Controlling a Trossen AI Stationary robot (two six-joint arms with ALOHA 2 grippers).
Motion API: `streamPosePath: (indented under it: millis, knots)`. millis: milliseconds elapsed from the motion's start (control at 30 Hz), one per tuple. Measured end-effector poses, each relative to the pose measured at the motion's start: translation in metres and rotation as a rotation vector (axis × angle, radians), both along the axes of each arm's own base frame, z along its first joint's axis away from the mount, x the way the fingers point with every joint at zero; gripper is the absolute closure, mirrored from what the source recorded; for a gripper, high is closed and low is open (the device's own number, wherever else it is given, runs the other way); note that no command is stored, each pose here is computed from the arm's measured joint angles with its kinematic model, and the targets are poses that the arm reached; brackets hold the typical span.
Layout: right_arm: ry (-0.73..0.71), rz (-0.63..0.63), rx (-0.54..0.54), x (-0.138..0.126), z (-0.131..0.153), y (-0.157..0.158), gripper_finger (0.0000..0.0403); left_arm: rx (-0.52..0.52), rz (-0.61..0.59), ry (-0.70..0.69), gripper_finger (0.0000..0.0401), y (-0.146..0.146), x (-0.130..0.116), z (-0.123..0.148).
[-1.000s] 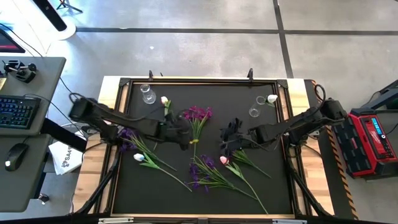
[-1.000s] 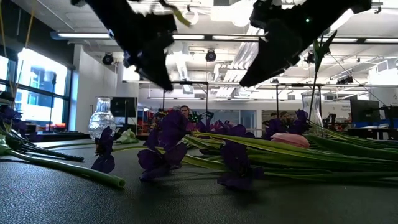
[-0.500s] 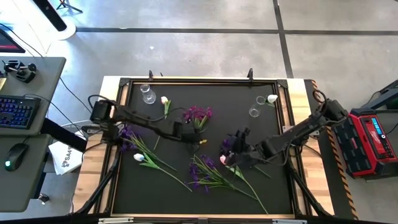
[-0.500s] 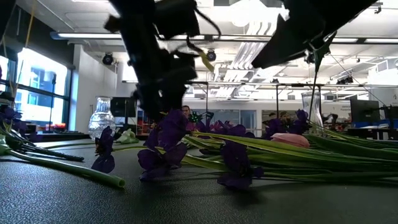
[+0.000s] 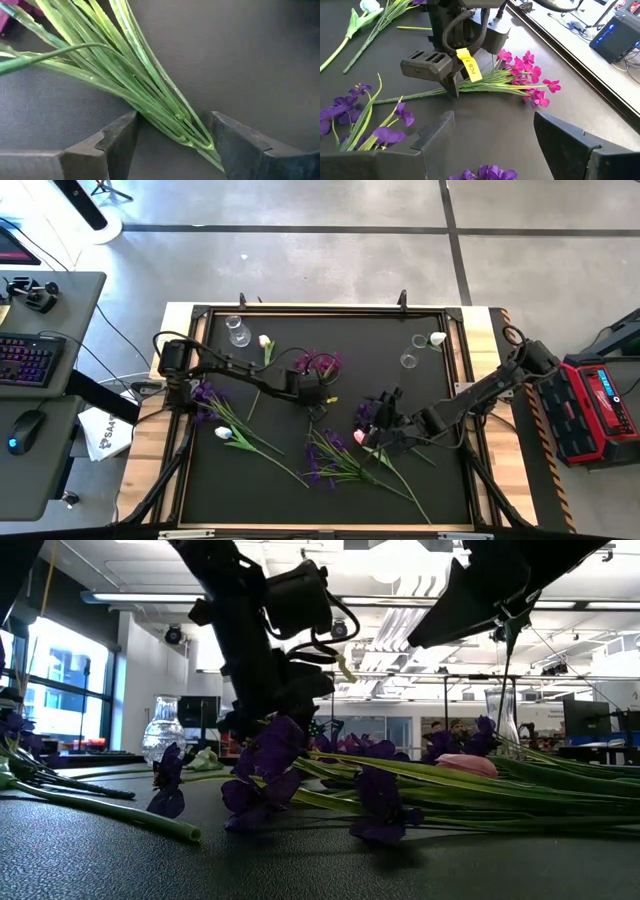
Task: Sort flowers into vase by color
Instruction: Put the pink flowers into the left transparent vase
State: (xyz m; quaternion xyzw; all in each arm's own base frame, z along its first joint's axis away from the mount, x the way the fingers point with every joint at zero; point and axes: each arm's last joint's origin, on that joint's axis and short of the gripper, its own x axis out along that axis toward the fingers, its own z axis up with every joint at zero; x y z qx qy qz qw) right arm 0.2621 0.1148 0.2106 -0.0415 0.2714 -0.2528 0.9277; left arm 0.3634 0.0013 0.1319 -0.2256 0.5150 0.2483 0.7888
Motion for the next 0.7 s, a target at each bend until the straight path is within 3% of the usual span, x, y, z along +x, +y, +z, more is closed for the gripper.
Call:
streamPosePath:
  millis: [533,700]
  knots:
    - [0.001,0.001,-0.002,0.0,0.0,0.0,0.0144,0.014,-0.118,0.099,0.0312,0.004,-0.012,0.008]
    - [-0.001,0.0,0.0,0.0,0.0,0.0,0.0144,0.11,-0.131,0.135,0.0337,0.007,-0.025,0.023]
